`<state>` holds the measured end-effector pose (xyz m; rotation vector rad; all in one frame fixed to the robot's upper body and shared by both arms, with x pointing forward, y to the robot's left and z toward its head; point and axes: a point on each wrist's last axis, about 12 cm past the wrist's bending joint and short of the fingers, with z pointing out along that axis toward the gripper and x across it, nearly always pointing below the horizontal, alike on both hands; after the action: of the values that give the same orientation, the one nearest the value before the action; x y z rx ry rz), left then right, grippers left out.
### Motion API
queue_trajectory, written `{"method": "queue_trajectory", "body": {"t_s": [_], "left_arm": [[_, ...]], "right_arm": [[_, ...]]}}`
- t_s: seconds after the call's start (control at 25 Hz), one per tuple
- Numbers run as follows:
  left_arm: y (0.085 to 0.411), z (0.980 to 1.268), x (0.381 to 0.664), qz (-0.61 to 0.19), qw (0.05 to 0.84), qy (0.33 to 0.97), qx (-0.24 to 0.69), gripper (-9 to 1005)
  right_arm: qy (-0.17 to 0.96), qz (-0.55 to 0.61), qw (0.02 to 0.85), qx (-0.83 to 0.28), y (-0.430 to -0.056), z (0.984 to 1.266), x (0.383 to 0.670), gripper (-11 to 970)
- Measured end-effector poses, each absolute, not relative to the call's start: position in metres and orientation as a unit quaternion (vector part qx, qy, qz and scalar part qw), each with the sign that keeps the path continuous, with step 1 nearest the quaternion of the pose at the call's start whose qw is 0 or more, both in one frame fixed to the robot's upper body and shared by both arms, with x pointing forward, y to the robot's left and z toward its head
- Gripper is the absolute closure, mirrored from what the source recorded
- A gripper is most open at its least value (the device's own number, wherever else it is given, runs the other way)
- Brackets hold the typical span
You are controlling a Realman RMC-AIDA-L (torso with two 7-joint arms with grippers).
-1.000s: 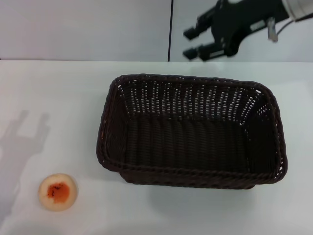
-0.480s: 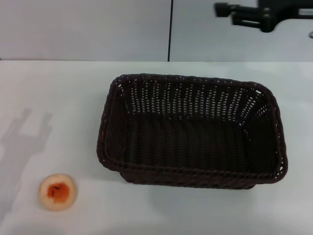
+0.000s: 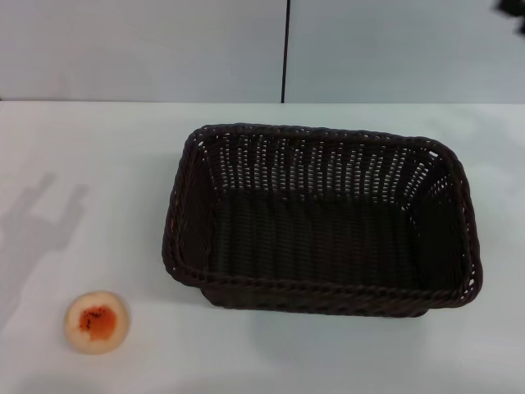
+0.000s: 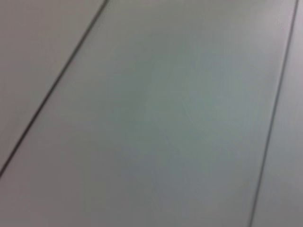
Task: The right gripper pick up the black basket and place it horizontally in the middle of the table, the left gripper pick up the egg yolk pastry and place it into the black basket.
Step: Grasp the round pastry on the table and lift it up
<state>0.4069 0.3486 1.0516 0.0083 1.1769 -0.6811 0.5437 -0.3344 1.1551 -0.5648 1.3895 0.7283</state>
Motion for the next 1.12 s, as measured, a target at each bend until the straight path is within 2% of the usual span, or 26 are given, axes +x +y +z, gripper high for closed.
{"method": "queue_trajectory", "body": {"t_s": [0.28, 0.52, 0.68, 0.88, 1.12], "left_arm": [[0.358, 1.054, 0.408, -0.336, 0.727, 0.590, 0.104, 313], [0.357, 1.053, 0.406, -0.341, 0.712, 0.600, 0.131, 311], [0.357, 1.051, 0.404, -0.332, 0.710, 0.606, 0.136, 310], [0.355, 1.048, 0.401, -0.331, 0.693, 0.621, 0.157, 172], [0.355, 1.039, 0.396, -0.317, 0.674, 0.647, 0.165, 175]], "right_arm": [[0.597, 0.286, 0.739, -0.124, -0.375, 1.129, 0.514, 526], [0.594, 0.254, 0.762, -0.046, -0.389, 1.105, 0.499, 527], [0.588, 0.229, 0.775, -0.014, -0.392, 1.096, 0.495, 526], [0.595, 0.216, 0.774, 0.006, -0.394, 1.092, 0.500, 526], [0.601, 0.206, 0.772, 0.022, -0.398, 1.090, 0.501, 527]]}}
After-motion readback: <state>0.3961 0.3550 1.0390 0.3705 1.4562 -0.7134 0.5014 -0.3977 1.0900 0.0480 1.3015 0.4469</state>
